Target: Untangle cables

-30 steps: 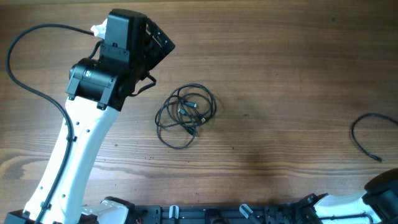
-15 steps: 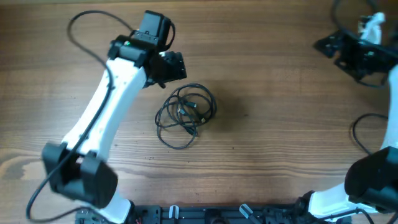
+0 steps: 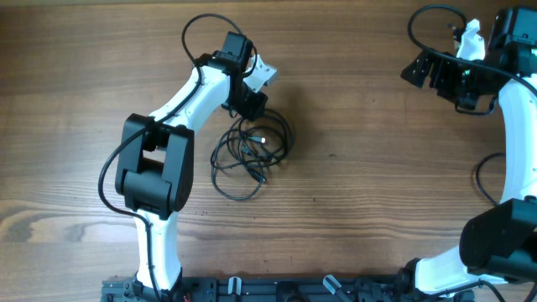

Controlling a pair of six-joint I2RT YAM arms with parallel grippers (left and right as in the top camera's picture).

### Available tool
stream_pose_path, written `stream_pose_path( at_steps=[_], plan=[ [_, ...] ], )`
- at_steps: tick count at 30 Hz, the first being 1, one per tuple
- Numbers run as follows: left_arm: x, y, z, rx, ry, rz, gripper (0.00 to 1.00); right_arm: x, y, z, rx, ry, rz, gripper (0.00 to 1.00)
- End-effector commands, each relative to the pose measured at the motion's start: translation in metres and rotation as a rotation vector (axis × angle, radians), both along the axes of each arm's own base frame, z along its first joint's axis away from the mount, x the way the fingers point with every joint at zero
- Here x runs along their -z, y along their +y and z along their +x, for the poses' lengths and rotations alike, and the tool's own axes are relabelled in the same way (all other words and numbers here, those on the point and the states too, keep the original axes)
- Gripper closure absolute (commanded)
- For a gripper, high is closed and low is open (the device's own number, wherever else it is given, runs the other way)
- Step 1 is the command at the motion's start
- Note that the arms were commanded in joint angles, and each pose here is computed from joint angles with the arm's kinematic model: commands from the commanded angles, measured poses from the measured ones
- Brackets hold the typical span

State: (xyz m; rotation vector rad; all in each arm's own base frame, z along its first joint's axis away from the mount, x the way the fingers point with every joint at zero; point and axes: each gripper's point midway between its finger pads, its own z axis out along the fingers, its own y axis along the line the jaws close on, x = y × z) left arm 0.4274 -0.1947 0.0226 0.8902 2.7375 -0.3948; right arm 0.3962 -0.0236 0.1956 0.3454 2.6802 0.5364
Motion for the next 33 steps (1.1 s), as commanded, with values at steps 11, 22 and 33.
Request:
stream_pose_path(
  at_steps=[11,22,33],
  plan=[
    [-0.214,0.044,0.036,-0.661,-0.337,-0.156,0.88,-0.002,0.065,0.006,-0.229,-0.06,0.023,0.0],
    [-0.178,0.183,0.004,-1.202,-0.065,-0.062,0.32,0.108,0.225,0.012,-0.669,0.035,0.134,0.03],
    [-0.178,0.183,0.004,-1.204,-0.064,-0.06,0.29,0.153,0.334,-0.038,-0.899,0.109,0.348,0.56]
  ],
)
